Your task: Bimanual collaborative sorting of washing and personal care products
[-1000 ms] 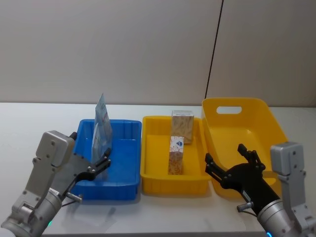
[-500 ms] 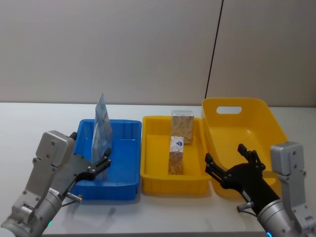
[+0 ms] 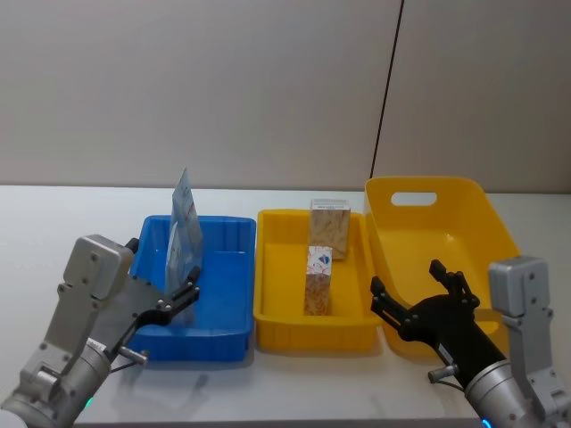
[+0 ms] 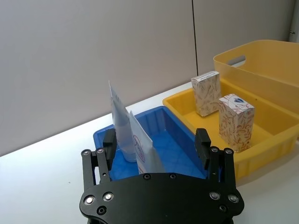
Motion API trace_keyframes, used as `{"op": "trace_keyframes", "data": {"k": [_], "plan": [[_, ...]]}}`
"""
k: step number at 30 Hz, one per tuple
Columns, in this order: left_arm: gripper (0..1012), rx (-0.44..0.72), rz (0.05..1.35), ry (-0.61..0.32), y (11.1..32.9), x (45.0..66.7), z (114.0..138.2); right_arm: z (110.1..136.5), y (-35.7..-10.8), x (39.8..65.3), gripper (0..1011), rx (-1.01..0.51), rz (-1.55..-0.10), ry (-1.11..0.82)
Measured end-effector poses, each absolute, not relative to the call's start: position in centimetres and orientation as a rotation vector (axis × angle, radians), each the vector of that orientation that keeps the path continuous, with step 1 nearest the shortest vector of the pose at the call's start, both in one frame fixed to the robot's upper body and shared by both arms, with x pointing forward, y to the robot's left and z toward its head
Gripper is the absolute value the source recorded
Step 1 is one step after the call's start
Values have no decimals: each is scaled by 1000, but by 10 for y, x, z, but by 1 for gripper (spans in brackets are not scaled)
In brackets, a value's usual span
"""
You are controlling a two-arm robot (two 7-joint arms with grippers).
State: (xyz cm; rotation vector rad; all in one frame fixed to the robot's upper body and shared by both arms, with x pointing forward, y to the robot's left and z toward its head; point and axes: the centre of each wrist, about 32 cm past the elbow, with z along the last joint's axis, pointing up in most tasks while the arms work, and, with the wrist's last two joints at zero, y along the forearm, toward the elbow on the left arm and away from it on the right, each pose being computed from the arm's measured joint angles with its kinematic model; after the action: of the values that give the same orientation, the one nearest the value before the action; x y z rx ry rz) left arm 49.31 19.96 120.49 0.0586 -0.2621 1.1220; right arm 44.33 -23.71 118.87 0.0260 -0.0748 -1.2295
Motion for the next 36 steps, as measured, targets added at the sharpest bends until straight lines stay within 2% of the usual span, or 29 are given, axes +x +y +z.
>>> {"op": "trace_keyframes", "data": {"k": [9, 22, 36], "plan": [[1001, 56, 1124, -218, 205, 492, 1207, 1189, -237, 443, 1003, 26, -1229, -75], [1001, 77, 1114, -101, 211, 485, 1209, 1189, -237, 443, 1003, 26, -1230, -75], [1001, 127, 1056, -24, 206, 504, 1206, 1189, -237, 443, 1003, 26, -1229, -75]]}}
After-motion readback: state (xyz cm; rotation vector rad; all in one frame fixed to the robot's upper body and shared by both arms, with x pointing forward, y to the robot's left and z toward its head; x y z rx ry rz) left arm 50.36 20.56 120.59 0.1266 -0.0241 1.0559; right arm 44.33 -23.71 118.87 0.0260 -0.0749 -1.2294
